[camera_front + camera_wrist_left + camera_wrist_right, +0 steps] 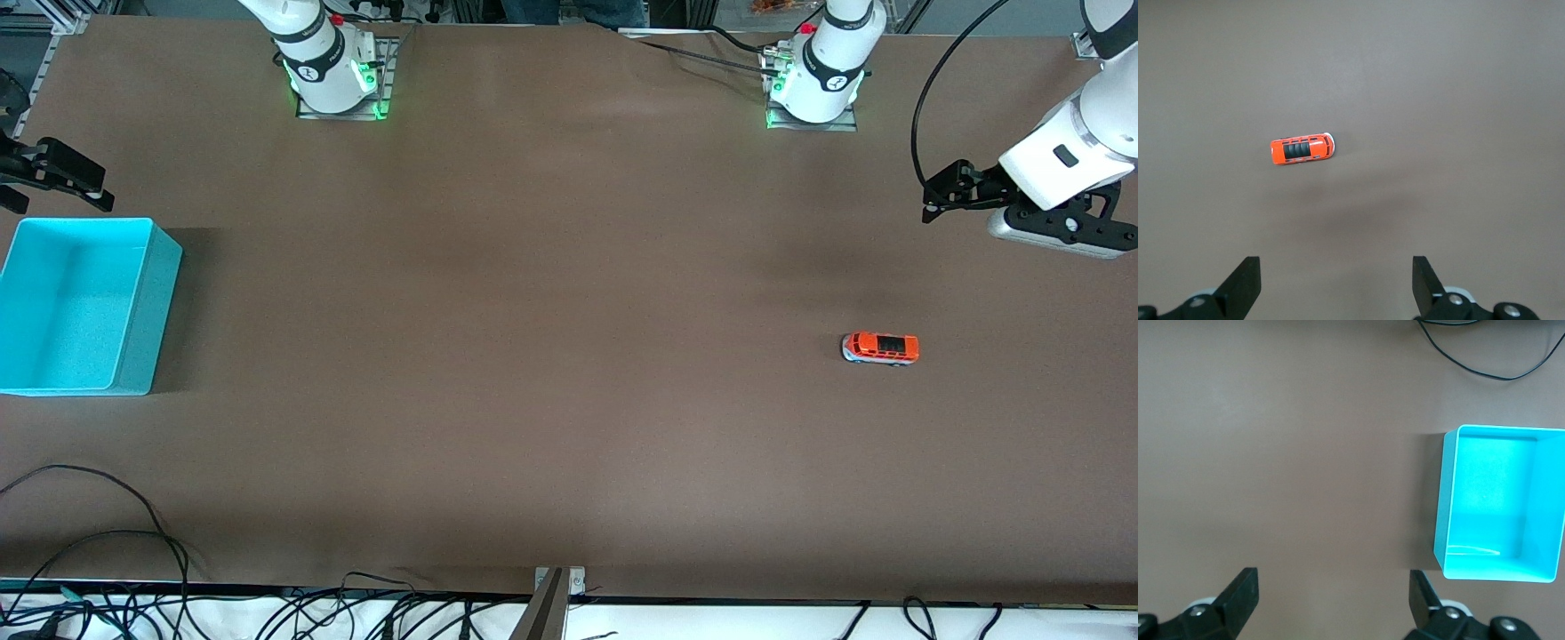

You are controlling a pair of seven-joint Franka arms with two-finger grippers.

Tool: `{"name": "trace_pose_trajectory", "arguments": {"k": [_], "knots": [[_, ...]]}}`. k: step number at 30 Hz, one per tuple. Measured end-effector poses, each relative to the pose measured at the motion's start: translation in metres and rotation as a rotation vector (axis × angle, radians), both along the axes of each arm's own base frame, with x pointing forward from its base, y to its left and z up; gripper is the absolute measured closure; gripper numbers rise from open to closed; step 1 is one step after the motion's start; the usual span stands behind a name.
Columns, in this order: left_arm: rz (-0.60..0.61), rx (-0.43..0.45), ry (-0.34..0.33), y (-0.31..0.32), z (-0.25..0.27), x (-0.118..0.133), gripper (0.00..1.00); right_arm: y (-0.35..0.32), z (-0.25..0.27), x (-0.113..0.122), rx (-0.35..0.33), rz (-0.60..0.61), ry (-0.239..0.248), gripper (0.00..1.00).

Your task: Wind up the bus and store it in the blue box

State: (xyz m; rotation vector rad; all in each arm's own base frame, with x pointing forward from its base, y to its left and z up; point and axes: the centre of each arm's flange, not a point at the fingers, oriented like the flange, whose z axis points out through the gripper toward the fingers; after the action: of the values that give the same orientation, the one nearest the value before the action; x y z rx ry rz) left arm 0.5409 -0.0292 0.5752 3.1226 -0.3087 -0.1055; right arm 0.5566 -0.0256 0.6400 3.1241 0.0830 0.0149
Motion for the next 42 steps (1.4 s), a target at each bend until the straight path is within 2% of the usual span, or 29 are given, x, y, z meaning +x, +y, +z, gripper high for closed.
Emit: {"name": "trace_pose_trajectory", "arguments": {"k": [42], "knots": [[0.037,0.002,0.005,-0.0001,-0.0030,0.0013,0.00,-0.0005,-0.0006,0.0003,0.000,-0.001,0.001,0.00]]}}
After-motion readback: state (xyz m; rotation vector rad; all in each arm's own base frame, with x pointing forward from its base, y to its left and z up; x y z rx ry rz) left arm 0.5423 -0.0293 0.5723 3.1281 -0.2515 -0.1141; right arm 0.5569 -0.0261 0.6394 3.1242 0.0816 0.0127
